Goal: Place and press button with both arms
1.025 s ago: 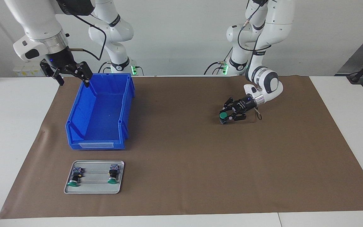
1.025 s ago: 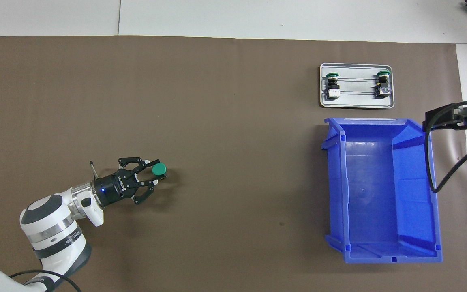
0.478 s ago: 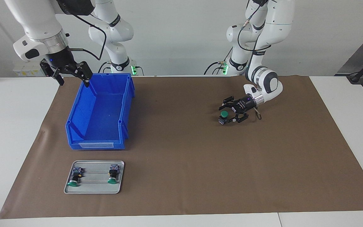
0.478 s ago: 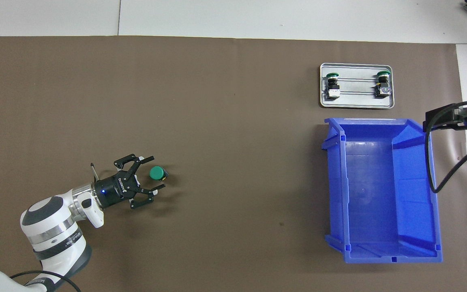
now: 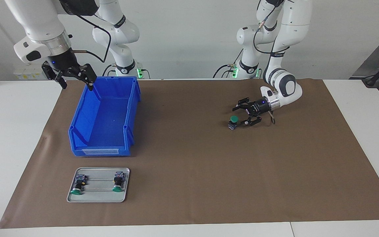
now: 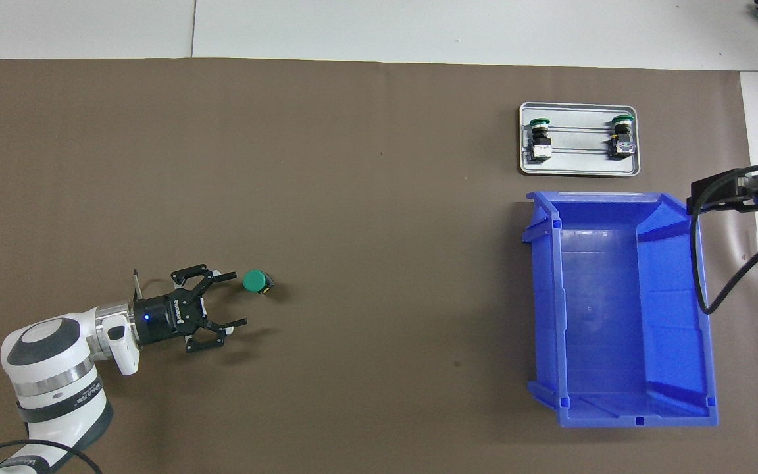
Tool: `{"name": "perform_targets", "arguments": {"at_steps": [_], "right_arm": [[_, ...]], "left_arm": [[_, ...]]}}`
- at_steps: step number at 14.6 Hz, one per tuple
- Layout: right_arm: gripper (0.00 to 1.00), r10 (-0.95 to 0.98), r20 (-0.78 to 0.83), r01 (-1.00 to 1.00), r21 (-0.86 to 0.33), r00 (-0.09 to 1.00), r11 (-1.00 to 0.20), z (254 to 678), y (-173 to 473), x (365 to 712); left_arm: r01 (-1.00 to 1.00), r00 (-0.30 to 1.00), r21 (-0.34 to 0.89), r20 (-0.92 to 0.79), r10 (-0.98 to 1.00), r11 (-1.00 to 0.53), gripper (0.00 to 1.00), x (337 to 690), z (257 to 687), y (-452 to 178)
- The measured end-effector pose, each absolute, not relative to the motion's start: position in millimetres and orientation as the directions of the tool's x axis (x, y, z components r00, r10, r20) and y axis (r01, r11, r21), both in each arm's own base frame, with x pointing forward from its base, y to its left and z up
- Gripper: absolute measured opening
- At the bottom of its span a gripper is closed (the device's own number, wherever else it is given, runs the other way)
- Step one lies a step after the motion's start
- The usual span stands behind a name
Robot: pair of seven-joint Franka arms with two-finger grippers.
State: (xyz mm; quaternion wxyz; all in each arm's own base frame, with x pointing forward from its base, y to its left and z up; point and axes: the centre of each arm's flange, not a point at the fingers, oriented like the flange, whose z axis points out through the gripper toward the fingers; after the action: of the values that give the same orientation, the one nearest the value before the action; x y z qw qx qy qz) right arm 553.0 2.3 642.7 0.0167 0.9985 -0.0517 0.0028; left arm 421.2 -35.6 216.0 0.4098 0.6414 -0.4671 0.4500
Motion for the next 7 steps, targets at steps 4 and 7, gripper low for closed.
{"name": "perform_targets", "arguments": {"at_steps": [4,7], "right_arm": [[1.0,-0.103,0.008,-0.103,0.033,0.995,-0.994,642.8,2.3,553.0],[1.0,-0.103,0.008,-0.103,0.033,0.995,-0.994,642.8,2.2,553.0]], "left_arm": [[-0.96,0.237,0.183,0.934,-0.267,-0.213,0.91,443.2,237.3,3.7],[-0.918,0.37,0.308,0.892,-0.26,-0.25,0.91,455.8,256.3,20.9]]}}
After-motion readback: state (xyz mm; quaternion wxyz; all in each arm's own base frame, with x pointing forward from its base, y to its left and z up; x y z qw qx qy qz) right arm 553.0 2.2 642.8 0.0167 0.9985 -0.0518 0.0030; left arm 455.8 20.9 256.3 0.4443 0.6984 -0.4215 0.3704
